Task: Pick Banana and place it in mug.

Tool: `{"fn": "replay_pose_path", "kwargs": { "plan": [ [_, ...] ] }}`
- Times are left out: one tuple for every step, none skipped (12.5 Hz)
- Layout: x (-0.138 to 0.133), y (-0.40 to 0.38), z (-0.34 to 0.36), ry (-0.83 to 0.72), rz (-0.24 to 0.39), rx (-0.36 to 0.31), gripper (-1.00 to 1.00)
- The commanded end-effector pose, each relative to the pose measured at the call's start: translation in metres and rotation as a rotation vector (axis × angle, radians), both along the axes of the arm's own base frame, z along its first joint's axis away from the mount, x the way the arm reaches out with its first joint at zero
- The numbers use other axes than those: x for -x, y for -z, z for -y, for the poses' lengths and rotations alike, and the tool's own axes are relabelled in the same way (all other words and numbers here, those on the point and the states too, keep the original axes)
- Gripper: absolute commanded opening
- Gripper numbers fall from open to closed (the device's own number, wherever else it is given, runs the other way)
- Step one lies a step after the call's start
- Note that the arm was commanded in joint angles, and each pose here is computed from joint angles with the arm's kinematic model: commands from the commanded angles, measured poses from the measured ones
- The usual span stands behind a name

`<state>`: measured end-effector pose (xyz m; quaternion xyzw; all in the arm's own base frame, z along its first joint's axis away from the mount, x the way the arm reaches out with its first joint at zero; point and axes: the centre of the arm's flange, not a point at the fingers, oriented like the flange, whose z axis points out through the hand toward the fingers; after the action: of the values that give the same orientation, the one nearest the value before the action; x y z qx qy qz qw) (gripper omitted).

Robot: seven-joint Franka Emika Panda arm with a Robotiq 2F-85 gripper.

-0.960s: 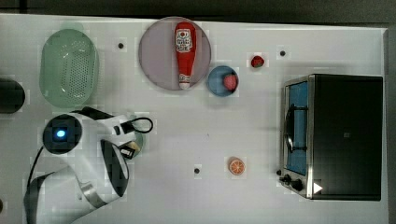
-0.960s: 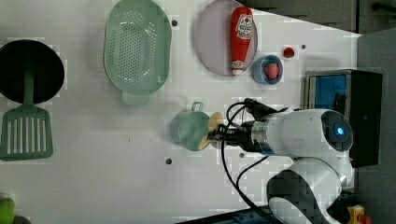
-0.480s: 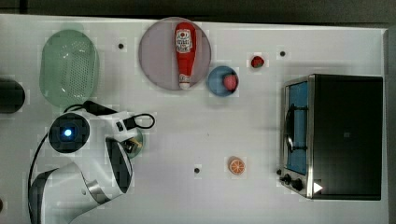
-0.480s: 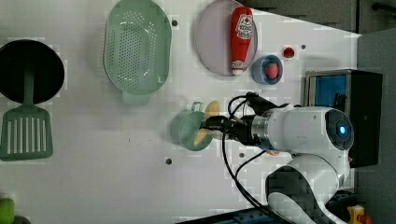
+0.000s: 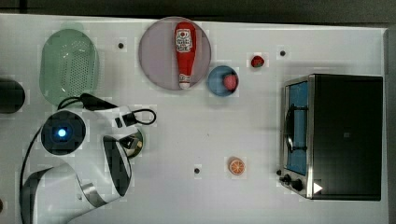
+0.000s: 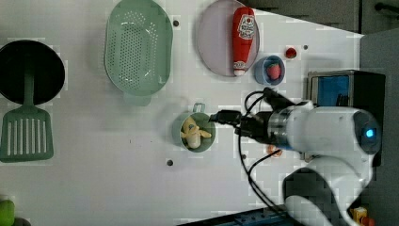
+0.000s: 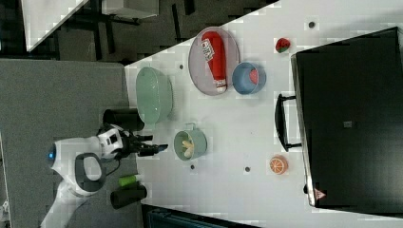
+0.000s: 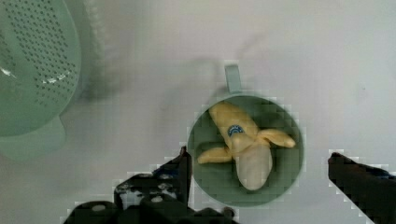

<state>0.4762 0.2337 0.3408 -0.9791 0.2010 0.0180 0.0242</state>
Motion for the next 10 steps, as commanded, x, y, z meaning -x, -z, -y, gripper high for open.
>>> {"fn": "replay_pose_path", "kwargs": {
  "plan": [
    [-0.041, -0.117, 0.079, 0.207, 0.119, 0.006, 1.0],
    [-0.045, -0.155, 0.11, 0.262, 0.105, 0.016, 1.0],
    [-0.045, -0.179, 0.134, 0.304, 0.089, 0.024, 1.0],
    [-0.044, -0.201, 0.16, 0.344, 0.068, 0.034, 1.0],
    [-0.042, -0.219, 0.185, 0.385, 0.051, 0.039, 1.0],
    [-0.041, -0.236, 0.206, 0.42, 0.046, 0.042, 1.0],
    [-0.04, -0.251, 0.225, 0.452, 0.042, 0.047, 1.0],
    [-0.038, -0.264, 0.24, 0.476, 0.032, 0.051, 1.0],
    [-0.033, -0.273, 0.251, 0.494, 0.011, 0.064, 1.0],
    [-0.03, -0.279, 0.259, 0.508, -0.003, 0.067, 1.0]
  ]
}}
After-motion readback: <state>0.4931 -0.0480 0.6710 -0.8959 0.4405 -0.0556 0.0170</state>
